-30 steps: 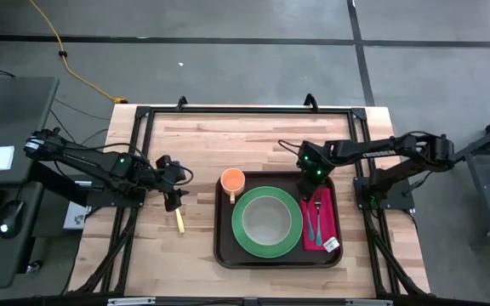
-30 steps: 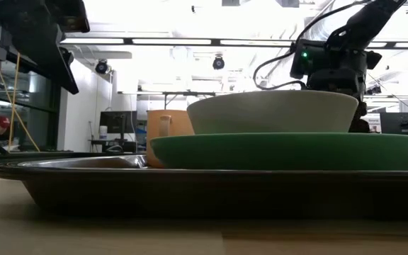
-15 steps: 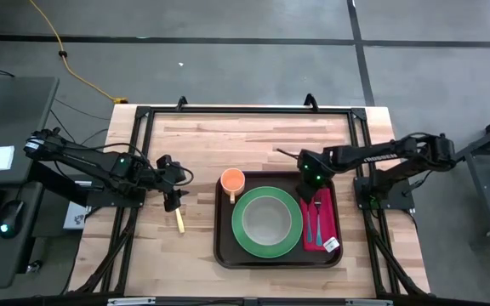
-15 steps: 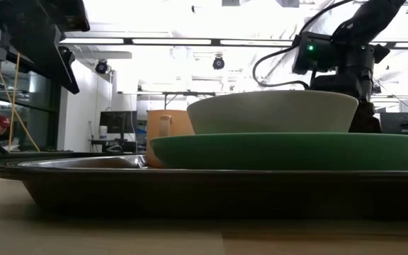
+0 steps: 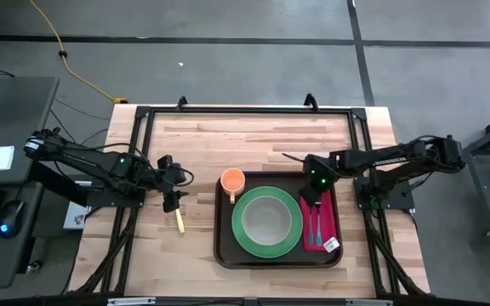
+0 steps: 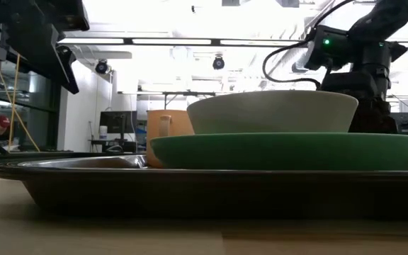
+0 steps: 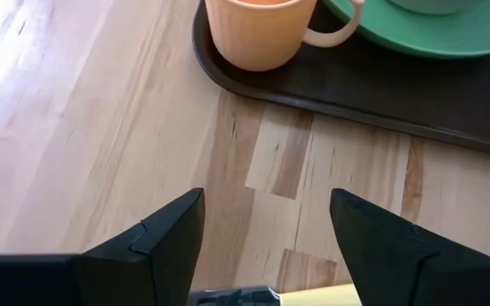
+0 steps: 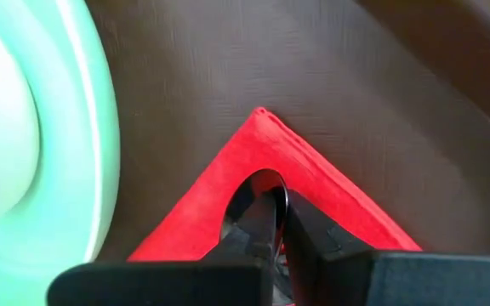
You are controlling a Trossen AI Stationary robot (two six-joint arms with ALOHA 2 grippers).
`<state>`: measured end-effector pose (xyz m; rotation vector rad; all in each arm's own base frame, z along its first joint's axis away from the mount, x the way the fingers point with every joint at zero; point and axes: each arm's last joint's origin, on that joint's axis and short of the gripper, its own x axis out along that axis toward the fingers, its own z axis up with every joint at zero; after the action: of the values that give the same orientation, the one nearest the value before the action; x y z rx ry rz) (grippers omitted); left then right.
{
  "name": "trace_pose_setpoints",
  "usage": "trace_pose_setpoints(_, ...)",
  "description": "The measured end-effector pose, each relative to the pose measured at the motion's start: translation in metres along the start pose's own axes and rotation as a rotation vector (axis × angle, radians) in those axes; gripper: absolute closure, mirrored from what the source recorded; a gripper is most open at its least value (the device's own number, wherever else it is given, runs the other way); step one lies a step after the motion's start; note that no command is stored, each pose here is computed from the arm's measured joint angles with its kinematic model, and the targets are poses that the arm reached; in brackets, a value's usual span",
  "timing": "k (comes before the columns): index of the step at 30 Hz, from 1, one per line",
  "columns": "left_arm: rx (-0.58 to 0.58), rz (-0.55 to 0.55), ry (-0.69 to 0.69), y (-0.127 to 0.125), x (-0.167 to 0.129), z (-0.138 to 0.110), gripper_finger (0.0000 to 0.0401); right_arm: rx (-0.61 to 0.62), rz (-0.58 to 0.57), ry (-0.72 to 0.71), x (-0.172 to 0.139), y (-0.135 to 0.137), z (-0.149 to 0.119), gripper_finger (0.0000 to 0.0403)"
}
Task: Set up tray
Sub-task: Put the blue spoon to the left of the blue fork on the red napkin
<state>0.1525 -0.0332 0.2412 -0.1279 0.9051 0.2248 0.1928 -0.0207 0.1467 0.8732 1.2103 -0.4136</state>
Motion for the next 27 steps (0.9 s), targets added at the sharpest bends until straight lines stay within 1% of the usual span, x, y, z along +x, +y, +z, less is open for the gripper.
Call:
trace_pose_setpoints(4,0.007,0.000,0.000,0.000,0.000,0.000,0.0119,-0.016,0.032,-0.030,0.001,0.000,0.000,0.0402)
trace_pose_setpoints(10,0.005,-0.002,-0.001,0.000,0.000,0.000,0.0119,-0.041,0.048,-0.057,0.001,0.002,0.003,0.0403)
trace_pose_setpoints(22,-0.002,-0.019,0.003,-0.001,0.000,0.000,0.0119,-0.076,0.042,-0.068,0.006,0.000,0.002,0.0403)
trace_pose_setpoints(27,-0.016,-0.020,0.000,-0.001,0.000,0.001,0.0119,-0.031,0.079,-0.063,0.016,-0.008,-0.004,0.0403)
